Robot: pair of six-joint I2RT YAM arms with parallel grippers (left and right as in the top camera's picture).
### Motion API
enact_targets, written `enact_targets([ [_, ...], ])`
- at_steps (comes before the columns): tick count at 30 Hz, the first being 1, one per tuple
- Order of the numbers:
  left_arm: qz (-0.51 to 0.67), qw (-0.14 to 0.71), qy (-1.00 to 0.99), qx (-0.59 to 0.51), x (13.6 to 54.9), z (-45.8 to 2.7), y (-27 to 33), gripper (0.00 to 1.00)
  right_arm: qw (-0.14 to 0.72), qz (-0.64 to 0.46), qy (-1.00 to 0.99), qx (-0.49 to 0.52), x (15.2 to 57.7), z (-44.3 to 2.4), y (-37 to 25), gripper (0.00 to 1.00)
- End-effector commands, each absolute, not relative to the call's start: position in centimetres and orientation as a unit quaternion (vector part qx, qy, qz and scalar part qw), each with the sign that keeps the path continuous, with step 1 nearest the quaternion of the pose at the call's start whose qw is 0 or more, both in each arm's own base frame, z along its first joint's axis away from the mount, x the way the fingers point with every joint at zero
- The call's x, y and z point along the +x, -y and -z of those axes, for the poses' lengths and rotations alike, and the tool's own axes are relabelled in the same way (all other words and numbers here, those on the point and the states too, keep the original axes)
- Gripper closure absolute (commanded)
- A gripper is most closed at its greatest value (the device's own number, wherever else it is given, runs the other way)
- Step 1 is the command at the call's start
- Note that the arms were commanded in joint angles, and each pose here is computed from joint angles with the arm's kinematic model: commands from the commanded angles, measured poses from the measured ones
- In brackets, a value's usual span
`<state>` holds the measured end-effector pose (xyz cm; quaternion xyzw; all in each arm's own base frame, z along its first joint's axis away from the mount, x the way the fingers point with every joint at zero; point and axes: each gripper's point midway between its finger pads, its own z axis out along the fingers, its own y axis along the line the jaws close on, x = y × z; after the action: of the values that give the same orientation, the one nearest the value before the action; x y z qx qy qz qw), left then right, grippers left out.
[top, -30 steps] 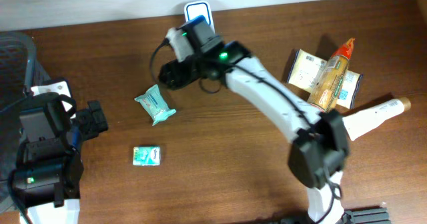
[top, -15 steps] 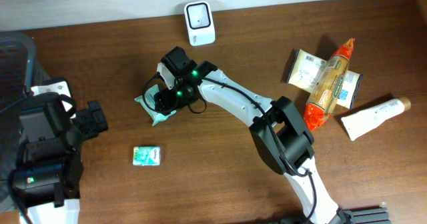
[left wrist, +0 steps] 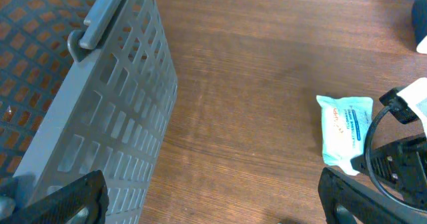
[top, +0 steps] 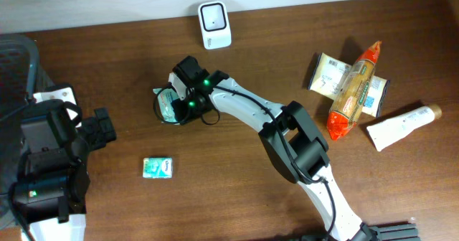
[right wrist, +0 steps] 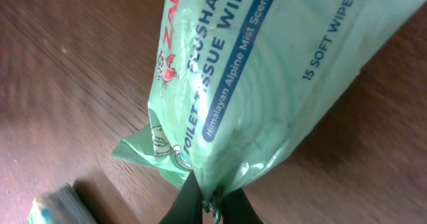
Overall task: Scan the item barcode
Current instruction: 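Reach the right gripper to the light-blue wipes pack and grasp it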
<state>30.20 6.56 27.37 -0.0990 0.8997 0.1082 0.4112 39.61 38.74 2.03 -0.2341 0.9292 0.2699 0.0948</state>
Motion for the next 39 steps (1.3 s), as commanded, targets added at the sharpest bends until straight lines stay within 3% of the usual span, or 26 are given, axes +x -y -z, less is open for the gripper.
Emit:
enact_targets([
  [1,-0.112,0.417,-0.895,-0.108,30.2,-27.9,-6.9,0.01,0.139,-0.261,-0.924,-0.244,40.8,-6.8,-37.4,0.96],
  [5,-0.112,0.417,-0.895,-0.108,30.2,-27.9,-6.9,0.01,0.192,-0.118,-0.943,-0.246,41.6,-10.3,-32.5,0.96],
  [7,-0.112,0.417,-0.895,-0.108,30.2,-27.9,-6.9,0.01,0.206,0.015,-0.950,-0.233,41.4,-11.5,-28.1,0.96],
  [12,-0.112,0.417,-0.895,-0.108,30.2,-27.9,-6.9,0.01,0.130,0.241,-0.935,-0.225,38.0,-10.7,-20.5,0.96],
  [15,-0.112,0.417,-0.895,-0.108,30.2,-27.9,-6.9,0.01,0.048,0.292,-0.924,-0.240,35.9,-8.2,-18.3,0.96],
  [19,-0.112,0.417,-0.895,-0.108,30.2,-27.9,-6.9,0.01,0.018,0.310,-0.917,-0.251,35.7,-5.4,-18.2,0.96],
  [22,-0.112,0.417,-0.895,-0.108,30.2,-27.9,-6.9,0.01,-0.009,0.257,-0.923,-0.285,34.4,-3.7,-20.4,0.93],
  [25,-0.112,0.417,-0.895,-0.108,30.2,-27.9,-6.9,0.01,-0.006,0.242,-0.908,-0.342,33.6,-3.4,-22.7,0.66],
  [30,-0.112,0.417,-0.895,-0.108,30.2,-27.9,-6.9,0.01,0.045,0.204,-0.890,-0.406,32.9,-2.7,-28.1,0.48],
  [34,-0.112,0.417,-0.895,-0.108,30.2,-27.9,-6.9,0.01,0.062,0.165,-0.895,-0.411,33.2,-3.4,-29.9,0.47],
  [39,-0.112,0.417,-0.895,-0.108,30.2,-27.9,-6.9,0.01,0.132,0.090,-0.923,-0.349,38.0,-10.0,-30.4,0.44],
])
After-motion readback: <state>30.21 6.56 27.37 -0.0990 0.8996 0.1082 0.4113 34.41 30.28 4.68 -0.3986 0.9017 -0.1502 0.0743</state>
